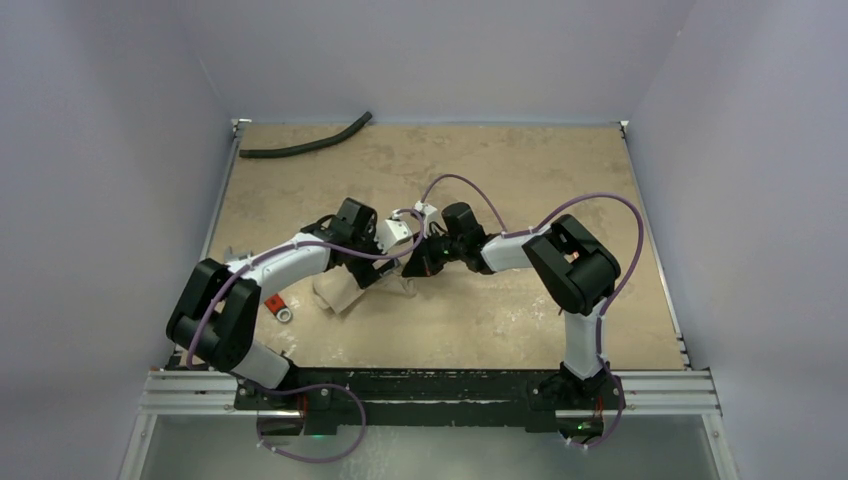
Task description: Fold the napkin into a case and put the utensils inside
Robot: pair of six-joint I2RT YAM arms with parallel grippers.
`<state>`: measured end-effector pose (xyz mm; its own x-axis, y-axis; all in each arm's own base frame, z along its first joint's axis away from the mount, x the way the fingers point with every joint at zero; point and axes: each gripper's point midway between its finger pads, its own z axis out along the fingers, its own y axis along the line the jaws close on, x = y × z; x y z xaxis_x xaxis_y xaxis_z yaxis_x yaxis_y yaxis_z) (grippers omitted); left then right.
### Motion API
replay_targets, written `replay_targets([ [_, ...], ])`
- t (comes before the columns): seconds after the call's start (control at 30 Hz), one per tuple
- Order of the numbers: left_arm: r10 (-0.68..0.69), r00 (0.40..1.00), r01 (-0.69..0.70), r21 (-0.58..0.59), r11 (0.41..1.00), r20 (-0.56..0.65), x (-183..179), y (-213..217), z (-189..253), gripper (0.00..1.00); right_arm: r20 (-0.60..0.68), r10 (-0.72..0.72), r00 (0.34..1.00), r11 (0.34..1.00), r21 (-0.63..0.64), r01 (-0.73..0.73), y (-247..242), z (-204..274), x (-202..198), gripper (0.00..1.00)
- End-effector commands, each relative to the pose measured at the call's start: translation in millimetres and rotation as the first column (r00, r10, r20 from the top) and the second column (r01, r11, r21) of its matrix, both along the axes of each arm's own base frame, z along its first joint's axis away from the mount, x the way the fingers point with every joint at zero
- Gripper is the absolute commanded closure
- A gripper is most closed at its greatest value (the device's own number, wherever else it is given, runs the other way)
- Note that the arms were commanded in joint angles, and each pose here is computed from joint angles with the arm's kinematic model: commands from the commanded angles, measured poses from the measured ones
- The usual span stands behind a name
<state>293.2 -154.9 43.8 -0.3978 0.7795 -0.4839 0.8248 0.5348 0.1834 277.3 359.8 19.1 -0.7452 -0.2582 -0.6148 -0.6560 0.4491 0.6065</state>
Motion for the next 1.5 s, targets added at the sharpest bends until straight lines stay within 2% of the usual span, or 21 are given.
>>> replay_targets([
  [0.0,0.004,0.998,-0.008,0.069,0.998,0.064,13.4,10.6,0.8,0.11,-0.153,-0.048,0.987,0.982,-0.189,0.019,-38.1,-56.3,-31.3,1.0],
  [0.33,-0.009,0.985,-0.011,0.121,0.993,0.17,32.1,18.1,32.9,0.18,-0.156,-0.036,0.987,0.984,-0.178,0.008,-38.3,-58.1,-33.7,1.0],
  [0.87,-0.17,0.933,0.065,0.316,0.947,0.318,75.7,29.9,42.4,0.16,-0.16,-0.025,0.987,0.986,-0.169,-0.003,-39.9,-59.0,-38.7,1.0],
  [0.93,-0.154,0.937,0.059,0.294,0.954,0.312,83.5,28.9,46.0,0.12,-0.161,-0.026,0.987,0.985,-0.171,-0.001,-40.6,-59.6,-38.9,1.0],
  [1.03,-0.096,0.964,0.056,0.166,0.985,0.247,91.5,27.2,65.2,0.03,-0.163,-0.027,0.986,0.986,-0.168,-0.001,-40.0,-58.9,-38.5,1.0],
  [1.17,-0.073,0.964,0.054,0.081,0.995,0.254,99.1,43.4,100.9,0.01,-0.165,-0.025,0.986,0.987,-0.162,-0.002,-38.1,-58.6,-37.5,1.0],
  [1.3,-0.227,0.965,0.227,0.017,0.974,0.135,54.1,50.3,113.4,0.01,-0.175,-0.021,0.984,0.988,-0.154,-0.006,-36.3,-59.1,-37.9,1.0],
  [1.47,-0.392,0.92,0.392,0.022,0.92,-0.019,-27.5,62.1,75.4,0.01,-0.174,-0.017,0.985,0.989,-0.145,-0.009,-33.0,-56.7,-35.2,1.0],
])
